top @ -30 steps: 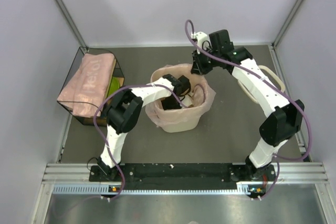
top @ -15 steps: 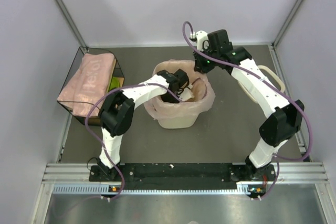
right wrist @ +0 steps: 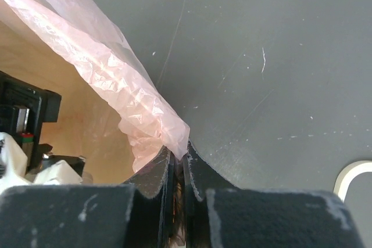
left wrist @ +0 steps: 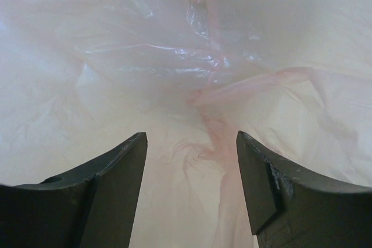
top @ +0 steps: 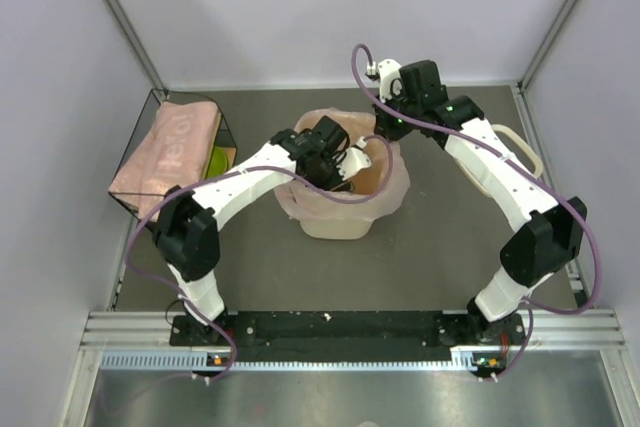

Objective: Put the trash bags into the trash bin

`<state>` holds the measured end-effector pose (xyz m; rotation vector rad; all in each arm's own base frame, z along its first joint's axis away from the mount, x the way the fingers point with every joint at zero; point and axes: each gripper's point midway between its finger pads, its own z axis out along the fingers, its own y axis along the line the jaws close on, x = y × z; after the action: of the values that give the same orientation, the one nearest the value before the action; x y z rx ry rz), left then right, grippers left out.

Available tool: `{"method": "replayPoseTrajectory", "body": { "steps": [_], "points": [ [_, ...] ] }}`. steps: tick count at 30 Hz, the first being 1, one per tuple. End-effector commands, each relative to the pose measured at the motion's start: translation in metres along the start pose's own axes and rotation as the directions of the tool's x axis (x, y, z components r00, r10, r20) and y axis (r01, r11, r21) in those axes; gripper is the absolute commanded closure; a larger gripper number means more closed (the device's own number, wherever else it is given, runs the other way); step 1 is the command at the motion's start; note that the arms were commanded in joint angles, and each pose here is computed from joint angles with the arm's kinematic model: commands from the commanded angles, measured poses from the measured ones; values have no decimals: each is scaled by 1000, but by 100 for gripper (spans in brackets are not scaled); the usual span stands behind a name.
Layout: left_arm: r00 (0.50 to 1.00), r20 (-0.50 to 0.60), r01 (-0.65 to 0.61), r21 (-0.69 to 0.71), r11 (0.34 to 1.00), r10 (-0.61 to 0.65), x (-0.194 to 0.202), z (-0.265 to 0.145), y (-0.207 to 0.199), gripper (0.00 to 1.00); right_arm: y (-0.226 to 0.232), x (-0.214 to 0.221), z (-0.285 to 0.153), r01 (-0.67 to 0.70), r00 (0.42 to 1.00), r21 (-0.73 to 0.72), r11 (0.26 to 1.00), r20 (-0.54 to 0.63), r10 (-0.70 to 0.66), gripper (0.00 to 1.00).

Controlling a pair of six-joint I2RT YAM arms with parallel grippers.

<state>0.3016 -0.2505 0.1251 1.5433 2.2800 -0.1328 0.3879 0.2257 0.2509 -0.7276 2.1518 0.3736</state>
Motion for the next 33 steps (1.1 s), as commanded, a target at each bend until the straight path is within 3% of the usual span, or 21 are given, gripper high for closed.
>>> {"method": "replayPoseTrajectory", "body": {
  "steps": [1,5,8,10,13,18,20,24,26,28,29,32,33],
  "points": [
    [991,127,55,-18,998,-53,-11,-15,12,31,-7,-36,-23,18,989,47,999,143,-25,100],
    [953,292,88,6,996,-86,-35,-37,16,29,-8,-37,-24,17,989,53,998,149,-24,100],
    [868,486,85,55,995,-101,-71,-74,14,25,-9,-35,-23,8,990,56,998,143,-16,100],
    [761,647,16,57,998,-49,-104,-107,11,24,-10,-33,-24,0,990,67,998,141,-9,100],
    [623,781,-3,57,998,-43,-137,-150,11,23,-14,-30,-25,-11,991,88,996,135,-1,100],
    [511,859,-90,92,992,-33,-146,-192,-8,23,-9,-32,-33,9,989,69,998,144,-19,100],
    [496,867,-96,116,989,-54,-140,-199,-12,23,-5,-32,-35,37,988,47,998,146,-44,100],
    [423,895,13,149,989,-141,-116,-233,10,28,3,-33,-36,70,987,2,998,146,-70,100],
    [417,898,56,126,990,-138,-103,-240,22,28,6,-33,-32,74,987,-13,997,142,-72,100],
    [433,890,83,119,989,-143,-93,-238,27,28,11,-38,-34,80,986,-43,996,153,-73,84],
    [438,891,88,95,992,-124,-87,-240,31,28,13,-38,-33,66,987,-54,996,150,-57,64],
    [466,875,122,85,989,-133,-71,-233,37,25,23,-48,-41,44,985,-101,994,171,-26,35],
    [471,870,140,85,987,-142,-66,-229,39,25,24,-51,-44,41,984,-107,993,178,-21,30]
  ]
}}
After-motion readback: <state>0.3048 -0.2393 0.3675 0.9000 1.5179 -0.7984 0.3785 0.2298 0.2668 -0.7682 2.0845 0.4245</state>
